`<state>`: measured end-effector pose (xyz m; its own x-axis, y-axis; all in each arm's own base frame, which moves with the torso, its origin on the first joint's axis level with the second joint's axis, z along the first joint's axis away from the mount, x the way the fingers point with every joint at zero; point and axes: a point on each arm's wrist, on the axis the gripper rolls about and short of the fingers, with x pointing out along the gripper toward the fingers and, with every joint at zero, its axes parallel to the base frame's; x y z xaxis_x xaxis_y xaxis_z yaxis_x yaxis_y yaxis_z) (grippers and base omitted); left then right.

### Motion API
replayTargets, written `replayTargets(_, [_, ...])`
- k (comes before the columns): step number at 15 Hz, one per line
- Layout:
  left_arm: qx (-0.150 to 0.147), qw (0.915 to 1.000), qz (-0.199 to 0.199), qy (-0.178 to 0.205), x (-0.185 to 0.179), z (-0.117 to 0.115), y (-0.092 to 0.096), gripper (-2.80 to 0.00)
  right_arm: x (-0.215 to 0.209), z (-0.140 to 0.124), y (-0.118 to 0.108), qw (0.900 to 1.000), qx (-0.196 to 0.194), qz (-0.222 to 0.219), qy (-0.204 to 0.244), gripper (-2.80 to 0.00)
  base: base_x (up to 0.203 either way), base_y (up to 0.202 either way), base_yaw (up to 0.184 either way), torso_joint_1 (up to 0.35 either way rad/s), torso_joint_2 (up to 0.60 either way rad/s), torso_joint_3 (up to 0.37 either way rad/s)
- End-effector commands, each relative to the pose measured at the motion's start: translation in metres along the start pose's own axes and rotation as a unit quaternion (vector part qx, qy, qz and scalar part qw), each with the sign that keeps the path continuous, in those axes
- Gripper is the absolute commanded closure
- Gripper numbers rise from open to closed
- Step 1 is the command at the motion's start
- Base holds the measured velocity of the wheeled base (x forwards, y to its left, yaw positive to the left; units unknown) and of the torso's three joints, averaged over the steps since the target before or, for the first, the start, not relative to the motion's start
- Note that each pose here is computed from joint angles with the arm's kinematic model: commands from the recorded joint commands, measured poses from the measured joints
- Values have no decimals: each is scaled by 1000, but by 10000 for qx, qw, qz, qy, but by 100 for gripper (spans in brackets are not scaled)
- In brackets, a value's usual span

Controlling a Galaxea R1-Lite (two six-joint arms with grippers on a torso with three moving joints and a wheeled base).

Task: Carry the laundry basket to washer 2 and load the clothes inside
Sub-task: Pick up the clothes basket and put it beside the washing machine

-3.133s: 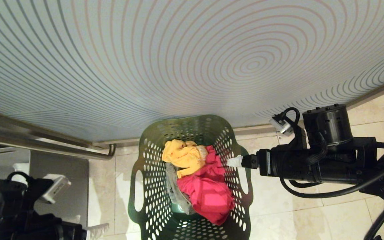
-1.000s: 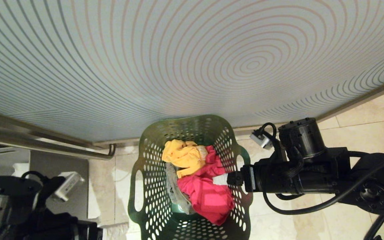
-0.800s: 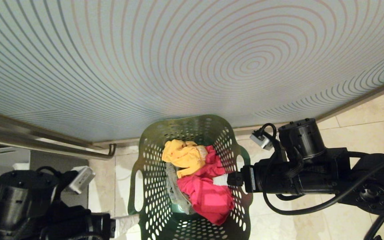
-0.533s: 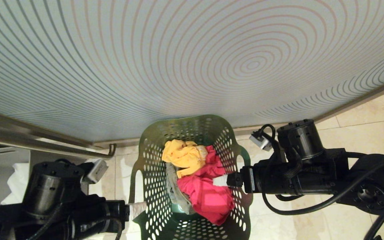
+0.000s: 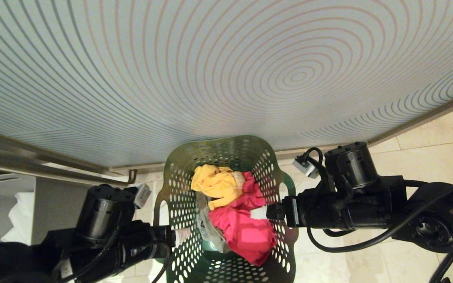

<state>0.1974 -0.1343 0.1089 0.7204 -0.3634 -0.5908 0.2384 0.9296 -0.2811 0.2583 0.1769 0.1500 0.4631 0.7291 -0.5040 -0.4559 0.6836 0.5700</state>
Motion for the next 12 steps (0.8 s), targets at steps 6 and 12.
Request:
replayTargets(6, [-610,9976,-171,266,18,-2,-8,-280,16,-3,-9,10000,69,-19,58,-280,0,0,0,0,0,0])
replayTargets(12, [-602,9975,-128,342,24,-4,-7,-280,29,1,-22,9999,110,-69,-40,-280,0,0,0,0,0,0])
